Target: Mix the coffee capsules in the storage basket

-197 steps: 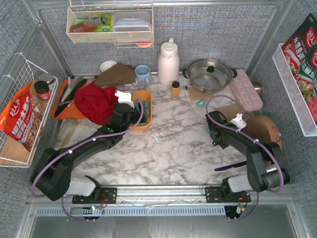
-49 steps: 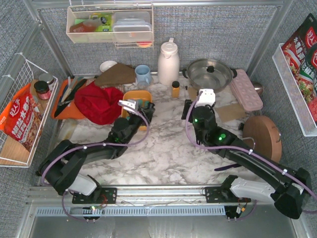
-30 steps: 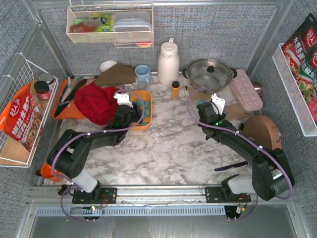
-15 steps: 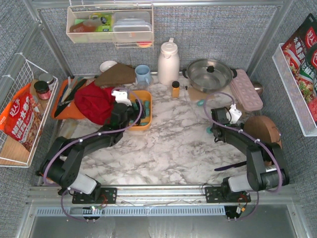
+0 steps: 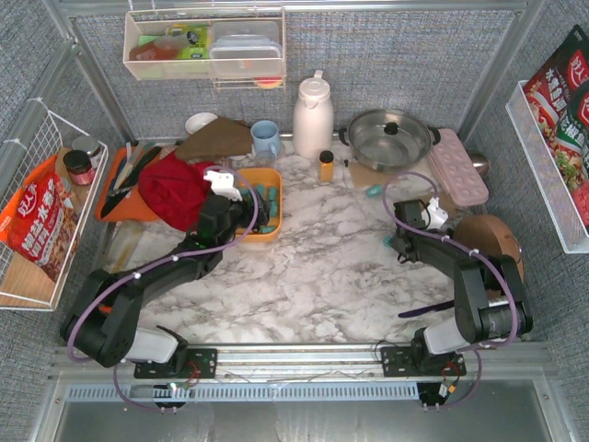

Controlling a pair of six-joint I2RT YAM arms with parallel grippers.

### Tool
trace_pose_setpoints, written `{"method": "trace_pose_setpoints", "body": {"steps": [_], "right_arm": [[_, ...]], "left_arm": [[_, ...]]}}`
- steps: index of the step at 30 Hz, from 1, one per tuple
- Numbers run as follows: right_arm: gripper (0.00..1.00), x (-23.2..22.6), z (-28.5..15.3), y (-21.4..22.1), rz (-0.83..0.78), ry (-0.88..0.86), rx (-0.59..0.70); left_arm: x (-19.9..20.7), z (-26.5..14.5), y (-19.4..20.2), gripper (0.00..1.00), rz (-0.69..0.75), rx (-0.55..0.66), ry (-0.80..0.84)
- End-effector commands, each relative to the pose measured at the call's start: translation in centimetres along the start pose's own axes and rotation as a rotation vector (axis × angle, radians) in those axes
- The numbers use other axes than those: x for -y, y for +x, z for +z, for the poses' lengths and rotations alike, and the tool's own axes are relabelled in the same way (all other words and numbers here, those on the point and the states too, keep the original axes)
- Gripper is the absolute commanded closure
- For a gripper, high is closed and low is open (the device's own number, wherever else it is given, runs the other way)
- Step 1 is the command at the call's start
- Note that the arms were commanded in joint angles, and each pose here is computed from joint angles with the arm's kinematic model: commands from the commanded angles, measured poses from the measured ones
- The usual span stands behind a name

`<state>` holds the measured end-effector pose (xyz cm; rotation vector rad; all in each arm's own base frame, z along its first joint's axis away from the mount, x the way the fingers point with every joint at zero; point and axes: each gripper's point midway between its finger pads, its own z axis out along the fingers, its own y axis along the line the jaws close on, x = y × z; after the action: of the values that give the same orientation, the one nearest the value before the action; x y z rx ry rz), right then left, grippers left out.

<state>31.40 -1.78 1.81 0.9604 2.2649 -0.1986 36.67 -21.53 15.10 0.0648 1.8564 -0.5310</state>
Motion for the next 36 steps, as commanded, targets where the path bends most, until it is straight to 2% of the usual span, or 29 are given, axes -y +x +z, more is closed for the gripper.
{"method": "trace_pose_setpoints", "body": {"steps": [1,12,18,26,31,36], "right_arm": [[0.54,-0.4,0.0,0.1,0.018,-0.013,-0.016],[0.68,-0.1,-1.3,-1.0,-0.024,-0.024,0.003],[0.75,-1.6,-4.5,-3.0,-0.133,-0.142,0.064],[0.77,-7.4,-10.5,-2.9,-0.458,-0.441,0.091],[0.77,-12.5,-15.3,0.1,-0.667,-0.733,0.093],[0.77,-15.2,-19.2,3.4,-0.797,-0.964,0.02]], "left_arm": [[0.3,0.2,0.1,0.01,-0.007,-0.033,0.006],[1.1,0.4,0.6,0.01,-0.016,-0.052,0.047],[2.7,0.2,0.6,0.01,0.025,-0.045,0.146],[4.5,-1.2,0.2,0.01,0.269,0.068,0.27],[6.7,-3.3,1.3,0.01,0.527,0.19,0.43],[7.2,-5.0,3.1,0.01,0.74,0.28,0.524]]}}
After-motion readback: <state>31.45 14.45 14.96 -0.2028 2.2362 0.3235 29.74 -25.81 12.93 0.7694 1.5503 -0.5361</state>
